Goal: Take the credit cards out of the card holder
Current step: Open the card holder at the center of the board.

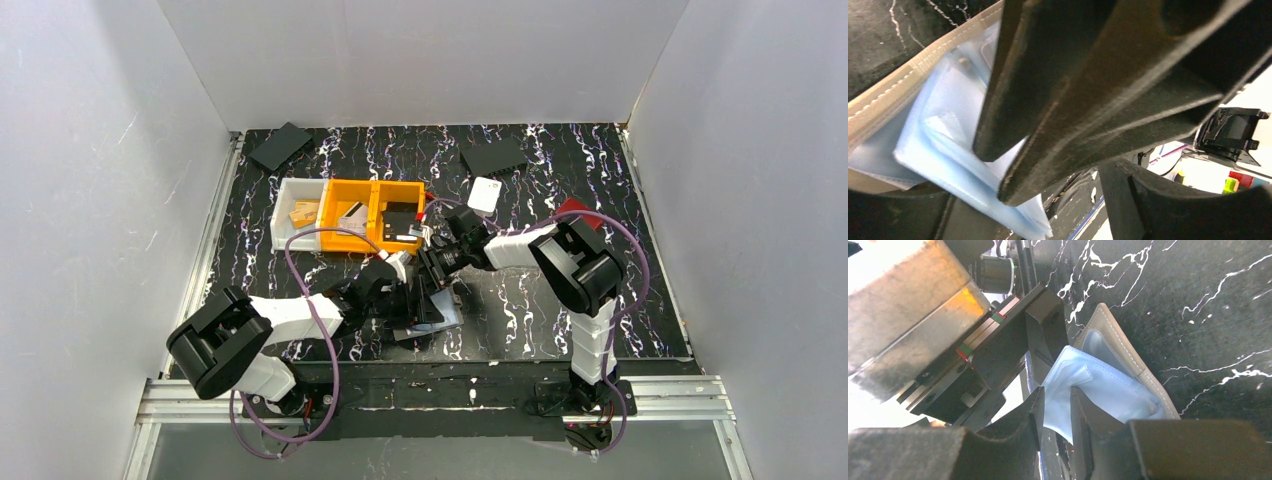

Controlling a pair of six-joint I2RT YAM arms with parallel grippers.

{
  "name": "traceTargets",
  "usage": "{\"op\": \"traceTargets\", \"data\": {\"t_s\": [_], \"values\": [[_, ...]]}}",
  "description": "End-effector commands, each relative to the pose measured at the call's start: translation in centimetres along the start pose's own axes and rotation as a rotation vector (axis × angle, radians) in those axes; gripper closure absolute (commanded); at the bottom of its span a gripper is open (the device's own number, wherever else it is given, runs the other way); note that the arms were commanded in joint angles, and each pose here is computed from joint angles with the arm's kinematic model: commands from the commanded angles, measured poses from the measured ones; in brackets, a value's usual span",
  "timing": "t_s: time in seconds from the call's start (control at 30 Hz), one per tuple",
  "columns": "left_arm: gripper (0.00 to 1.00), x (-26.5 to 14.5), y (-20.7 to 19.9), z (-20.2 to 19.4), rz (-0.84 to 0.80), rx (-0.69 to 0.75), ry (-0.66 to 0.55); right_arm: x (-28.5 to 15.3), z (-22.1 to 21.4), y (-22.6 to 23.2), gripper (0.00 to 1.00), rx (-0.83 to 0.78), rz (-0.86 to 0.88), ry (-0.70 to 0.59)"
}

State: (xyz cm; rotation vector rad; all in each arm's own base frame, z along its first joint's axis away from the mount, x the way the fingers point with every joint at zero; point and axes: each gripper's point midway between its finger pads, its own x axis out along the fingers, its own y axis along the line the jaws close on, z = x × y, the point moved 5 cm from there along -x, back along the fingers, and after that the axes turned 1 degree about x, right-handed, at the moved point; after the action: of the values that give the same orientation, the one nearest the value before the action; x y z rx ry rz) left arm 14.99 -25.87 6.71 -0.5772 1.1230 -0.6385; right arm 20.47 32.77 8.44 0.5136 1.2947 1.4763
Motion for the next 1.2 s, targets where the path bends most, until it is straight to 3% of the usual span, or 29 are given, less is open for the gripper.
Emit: {"op": "traceTargets", "data": {"t_s": [0.0,0.13,0.2,0.33,0.57,0.6,0.63,0.7,0.8,0.9,1.07,1.17], "values": [[0.43,-0.5,5.0,-2.0,0.231,-0.012,0.046,0.0,-0.3,0.7,0.66,-0.012,0.039,0.029],[0.65,-0.9,5.4,-2.0,0.269,-0.022,0.035,-0.7,0.2,1.4,0.64,-0.066,0.035,0.027],[0.71,-1.1,5.6,-2.0,0.285,-0.028,0.031,-1.9,1.1,1.8,0.62,-0.113,0.012,0.007],[0.75,-1.3,6.0,-2.2,0.308,-0.036,0.038,-4.7,1.7,1.6,0.59,-0.168,-0.07,-0.049],[0.75,-1.4,5.9,-2.3,0.302,-0.04,0.041,-4.7,-3.0,-2.0,0.62,-0.267,-0.328,0.083],[0.71,-1.4,5.8,-2.2,0.302,-0.047,0.038,-4.7,-3.3,-2.4,0.62,-0.293,-0.37,0.11],[0.58,-2.2,6.1,-2.2,0.347,-0.07,0.02,-4.7,-3.6,-2.9,0.62,-0.328,-0.443,0.141],[0.5,-3.7,6.5,-2.0,0.417,-0.082,-0.009,-4.9,-3.6,-3.3,0.62,-0.363,-0.511,0.152],[0.44,-6.1,8.1,-2.5,0.558,-0.122,-0.035,-5.0,-3.3,-3.4,0.62,-0.398,-0.561,0.156],[0.44,-9.0,8.7,-2.1,0.691,-0.093,-0.056,-5.2,-2.8,-0.9,0.6,-0.455,-0.493,0.136],[0.22,-10.6,2.1,0.7,0.27,0.062,-0.212,-6.5,-2.7,1.5,0.53,-0.502,-0.444,0.042],[0.04,-10.7,-0.7,1.2,0.1,0.089,-0.226,-6.7,-2.8,1.4,0.52,-0.483,-0.431,0.027]]}}
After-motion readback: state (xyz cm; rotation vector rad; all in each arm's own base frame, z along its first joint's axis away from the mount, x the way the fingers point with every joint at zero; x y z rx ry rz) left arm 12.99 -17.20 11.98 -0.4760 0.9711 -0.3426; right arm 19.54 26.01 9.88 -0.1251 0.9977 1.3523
